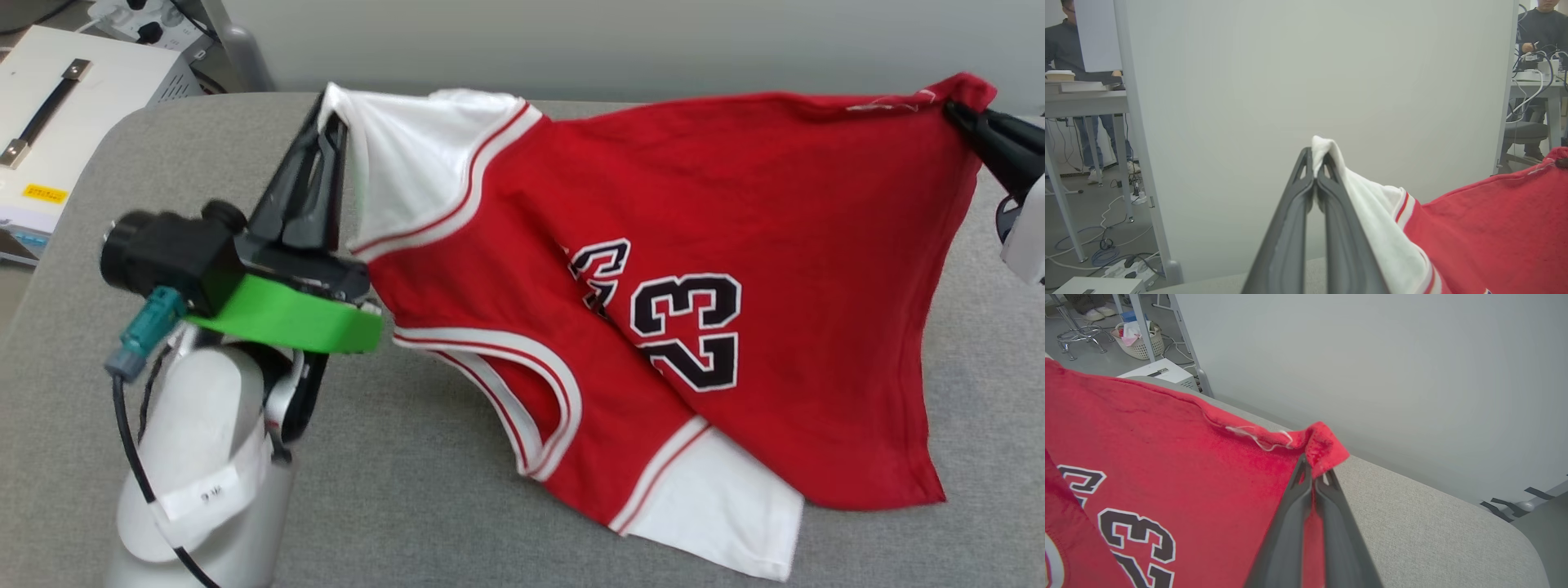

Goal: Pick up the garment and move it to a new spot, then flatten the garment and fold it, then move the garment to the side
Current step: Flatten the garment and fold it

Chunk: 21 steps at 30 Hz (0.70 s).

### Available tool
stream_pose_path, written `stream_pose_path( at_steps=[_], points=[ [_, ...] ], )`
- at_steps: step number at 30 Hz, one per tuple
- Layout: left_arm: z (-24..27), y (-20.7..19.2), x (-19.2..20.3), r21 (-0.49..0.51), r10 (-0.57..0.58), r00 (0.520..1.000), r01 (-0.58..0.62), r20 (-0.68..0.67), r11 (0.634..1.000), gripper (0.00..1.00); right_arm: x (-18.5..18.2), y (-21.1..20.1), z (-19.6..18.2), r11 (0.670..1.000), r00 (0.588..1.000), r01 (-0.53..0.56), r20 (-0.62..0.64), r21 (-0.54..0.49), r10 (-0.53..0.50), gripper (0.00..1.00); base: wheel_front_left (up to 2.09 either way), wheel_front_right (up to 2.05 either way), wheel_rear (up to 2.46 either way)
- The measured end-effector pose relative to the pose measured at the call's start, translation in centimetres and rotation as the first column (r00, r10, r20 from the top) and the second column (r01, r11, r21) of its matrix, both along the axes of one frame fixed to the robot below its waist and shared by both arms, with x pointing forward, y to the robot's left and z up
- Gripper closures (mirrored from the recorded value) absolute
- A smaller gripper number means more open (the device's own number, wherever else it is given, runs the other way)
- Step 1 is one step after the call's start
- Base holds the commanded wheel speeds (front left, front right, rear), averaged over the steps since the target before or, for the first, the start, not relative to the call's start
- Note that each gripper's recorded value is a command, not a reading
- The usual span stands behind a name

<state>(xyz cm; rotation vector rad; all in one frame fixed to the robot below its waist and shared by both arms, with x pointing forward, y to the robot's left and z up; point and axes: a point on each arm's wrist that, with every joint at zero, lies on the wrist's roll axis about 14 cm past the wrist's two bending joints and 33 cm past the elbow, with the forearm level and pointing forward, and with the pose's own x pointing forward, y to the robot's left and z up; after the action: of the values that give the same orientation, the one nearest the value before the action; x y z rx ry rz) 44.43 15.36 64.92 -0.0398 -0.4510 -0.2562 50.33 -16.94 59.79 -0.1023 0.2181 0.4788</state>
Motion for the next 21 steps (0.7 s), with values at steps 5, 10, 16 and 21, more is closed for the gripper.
stream_pose_path(
  at_steps=[5,10,16,21],
  points=[
    [4.8,-0.8,1.9,0.032,-0.034,0.994,0.031,0.108,0.999,1.00,0.7,-0.7,2.4,0.999,0.996,0.030,0.082,0.031,-0.033,1.00,0.00,0.00,0.00],
    [9.0,-1.8,4.4,0.087,-0.071,0.978,0.055,0.198,0.995,1.00,2.6,-0.7,4.8,0.997,0.987,0.041,0.154,0.058,-0.049,1.00,0.00,0.00,0.00],
    [13.1,-3.8,8.3,0.167,-0.133,0.954,0.090,0.269,0.982,1.00,6.6,-1.2,9.0,0.993,0.960,0.073,0.264,0.093,-0.095,1.00,0.00,0.00,0.00],
    [15.9,-4.2,12.5,0.189,-0.144,0.937,0.086,0.317,0.978,1.00,10.9,-1.8,10.6,0.989,0.938,0.120,0.318,0.082,-0.140,1.00,0.00,0.00,0.00]
  ],
)
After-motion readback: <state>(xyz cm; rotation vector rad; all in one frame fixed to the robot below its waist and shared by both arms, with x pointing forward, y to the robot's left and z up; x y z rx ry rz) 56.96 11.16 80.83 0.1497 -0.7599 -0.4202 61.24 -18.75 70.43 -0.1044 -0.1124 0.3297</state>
